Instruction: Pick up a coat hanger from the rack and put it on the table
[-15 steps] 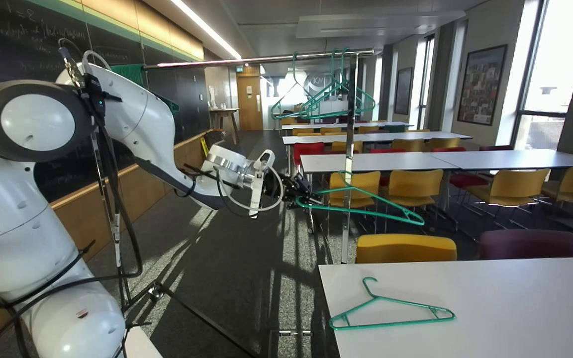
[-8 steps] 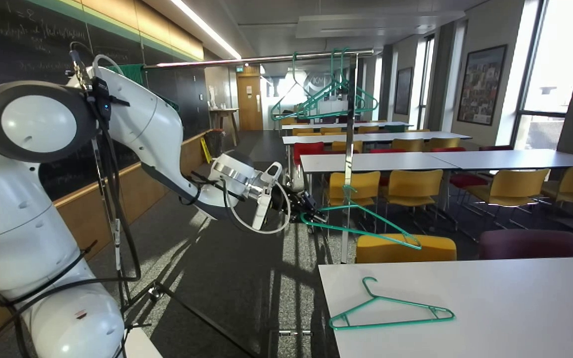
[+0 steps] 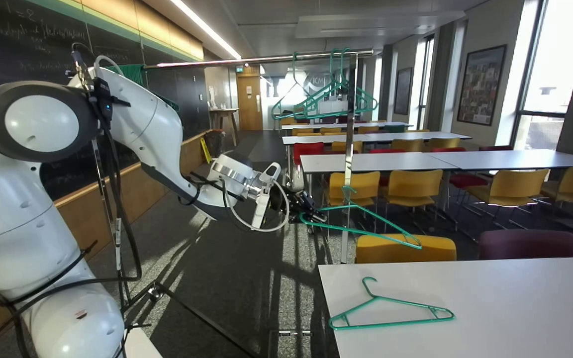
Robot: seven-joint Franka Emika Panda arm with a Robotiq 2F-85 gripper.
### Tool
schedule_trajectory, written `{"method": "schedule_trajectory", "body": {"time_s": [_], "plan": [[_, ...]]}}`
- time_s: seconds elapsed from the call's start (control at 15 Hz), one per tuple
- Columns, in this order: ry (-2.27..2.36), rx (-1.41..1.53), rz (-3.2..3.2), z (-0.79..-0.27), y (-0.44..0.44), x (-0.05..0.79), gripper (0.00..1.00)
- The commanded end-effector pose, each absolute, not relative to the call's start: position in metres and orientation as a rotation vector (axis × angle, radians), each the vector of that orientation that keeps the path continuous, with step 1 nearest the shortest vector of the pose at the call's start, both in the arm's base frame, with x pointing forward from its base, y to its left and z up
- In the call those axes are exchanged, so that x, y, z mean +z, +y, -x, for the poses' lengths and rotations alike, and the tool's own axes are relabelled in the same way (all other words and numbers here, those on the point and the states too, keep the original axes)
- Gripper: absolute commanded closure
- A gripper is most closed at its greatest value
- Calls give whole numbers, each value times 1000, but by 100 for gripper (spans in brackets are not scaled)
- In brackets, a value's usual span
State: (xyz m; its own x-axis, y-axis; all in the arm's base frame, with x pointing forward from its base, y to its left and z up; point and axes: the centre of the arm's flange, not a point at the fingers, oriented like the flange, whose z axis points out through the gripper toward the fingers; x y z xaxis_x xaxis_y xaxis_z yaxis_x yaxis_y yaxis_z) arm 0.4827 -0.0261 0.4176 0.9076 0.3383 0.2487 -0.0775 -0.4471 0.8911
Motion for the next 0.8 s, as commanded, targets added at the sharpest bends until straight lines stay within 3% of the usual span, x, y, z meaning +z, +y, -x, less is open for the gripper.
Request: {"method": "schedule_trajectory", "body": {"time_s": [0.0, 0.73], "plan": [[182, 445, -1833, -490, -9, 401, 99], [275, 368, -1918, -558, -56, 292, 99]]}}
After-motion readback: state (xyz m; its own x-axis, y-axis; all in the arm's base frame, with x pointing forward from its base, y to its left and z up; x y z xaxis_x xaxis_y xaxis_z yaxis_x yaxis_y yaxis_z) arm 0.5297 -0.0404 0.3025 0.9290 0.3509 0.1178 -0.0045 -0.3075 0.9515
